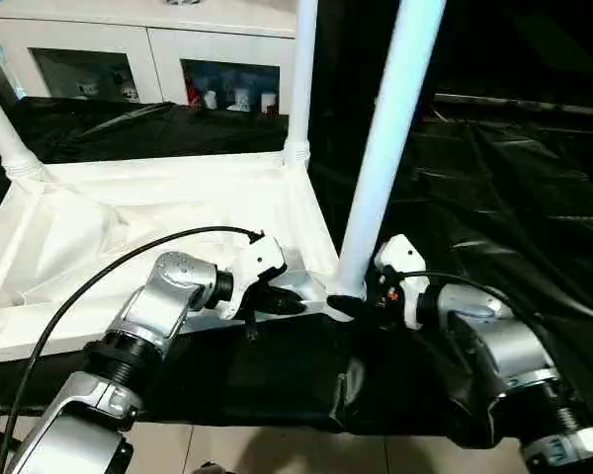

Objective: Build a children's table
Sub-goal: Rotate leg to tighten

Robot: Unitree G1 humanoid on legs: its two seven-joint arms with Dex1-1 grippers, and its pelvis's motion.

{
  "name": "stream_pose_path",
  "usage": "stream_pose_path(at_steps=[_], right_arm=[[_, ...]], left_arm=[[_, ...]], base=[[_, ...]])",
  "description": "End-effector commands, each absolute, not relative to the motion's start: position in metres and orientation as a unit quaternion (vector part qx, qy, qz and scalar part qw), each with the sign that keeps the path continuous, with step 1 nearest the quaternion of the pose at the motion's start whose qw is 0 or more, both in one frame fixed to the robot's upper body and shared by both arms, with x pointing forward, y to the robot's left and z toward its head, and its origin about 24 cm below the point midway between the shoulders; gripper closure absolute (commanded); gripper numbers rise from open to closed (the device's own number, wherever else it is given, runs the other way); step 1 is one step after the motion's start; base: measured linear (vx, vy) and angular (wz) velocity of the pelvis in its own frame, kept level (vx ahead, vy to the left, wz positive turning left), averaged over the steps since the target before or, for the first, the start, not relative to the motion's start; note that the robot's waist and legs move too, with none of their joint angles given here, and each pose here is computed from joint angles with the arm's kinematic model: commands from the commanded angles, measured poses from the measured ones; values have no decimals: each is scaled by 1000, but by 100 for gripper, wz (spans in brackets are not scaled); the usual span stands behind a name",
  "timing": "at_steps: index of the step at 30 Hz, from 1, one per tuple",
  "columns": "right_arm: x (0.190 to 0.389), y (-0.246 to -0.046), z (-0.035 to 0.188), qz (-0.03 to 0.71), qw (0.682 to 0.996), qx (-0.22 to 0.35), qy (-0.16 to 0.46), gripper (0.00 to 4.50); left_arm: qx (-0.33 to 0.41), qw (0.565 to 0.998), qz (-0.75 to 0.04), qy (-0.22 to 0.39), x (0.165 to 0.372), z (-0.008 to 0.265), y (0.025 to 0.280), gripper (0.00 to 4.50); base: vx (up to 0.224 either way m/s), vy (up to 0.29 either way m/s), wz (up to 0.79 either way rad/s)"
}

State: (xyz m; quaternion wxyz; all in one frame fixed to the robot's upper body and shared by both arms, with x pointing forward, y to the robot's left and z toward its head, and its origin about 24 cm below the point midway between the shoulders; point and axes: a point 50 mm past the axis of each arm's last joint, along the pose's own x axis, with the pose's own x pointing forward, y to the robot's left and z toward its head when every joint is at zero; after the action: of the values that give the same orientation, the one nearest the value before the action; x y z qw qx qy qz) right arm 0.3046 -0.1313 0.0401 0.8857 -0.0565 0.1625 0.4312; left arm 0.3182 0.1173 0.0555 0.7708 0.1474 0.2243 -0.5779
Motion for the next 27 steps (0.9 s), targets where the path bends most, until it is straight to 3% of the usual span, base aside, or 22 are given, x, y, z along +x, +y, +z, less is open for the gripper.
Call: stream_pose_path(at_steps=[1, 2, 4, 7, 11, 12, 15, 16, 19, 24, 27], right_arm=[[312, -142, 29, 346, 917, -55, 188, 174], [316, -138, 23, 288, 937, -38, 194, 174], [317, -137, 22, 277, 940, -33, 194, 174], [322, -125, 17, 203, 957, -18, 205, 175], [324, -117, 16, 184, 960, -7, 210, 175], [327, -103, 16, 177, 962, -9, 210, 175], [329, -97, 18, 182, 962, -14, 202, 175], [331, -93, 19, 183, 963, -19, 196, 140], [335, -96, 31, 204, 966, 3, 158, 119], [335, -102, 36, 234, 959, 6, 157, 70], [330, -110, 44, 316, 937, -23, 145, 70]], left_arm=[[132, 782, -573, 206, 320, 53, 101, 450], [142, 810, -530, 207, 328, 50, 94, 450], [144, 815, -522, 207, 330, 49, 92, 450], [142, 844, -471, 215, 338, 46, 77, 450], [142, 851, -459, 214, 340, 46, 70, 450], [143, 858, -448, 208, 341, 46, 58, 450], [143, 857, -450, 205, 341, 46, 52, 450], [144, 857, -451, 203, 341, 45, 49, 450], [146, 853, -462, 195, 342, 47, 55, 450], [146, 845, -477, 192, 341, 48, 62, 450], [147, 834, -497, 191, 340, 49, 73, 450]], base=[[0, 0, 0], [0, 0, 0], [0, 0, 0], [0, 0, 0], [0, 0, 0], [0, 0, 0], [0, 0, 0], [0, 0, 0], [0, 0, 0], [0, 0, 0], [0, 0, 0]])
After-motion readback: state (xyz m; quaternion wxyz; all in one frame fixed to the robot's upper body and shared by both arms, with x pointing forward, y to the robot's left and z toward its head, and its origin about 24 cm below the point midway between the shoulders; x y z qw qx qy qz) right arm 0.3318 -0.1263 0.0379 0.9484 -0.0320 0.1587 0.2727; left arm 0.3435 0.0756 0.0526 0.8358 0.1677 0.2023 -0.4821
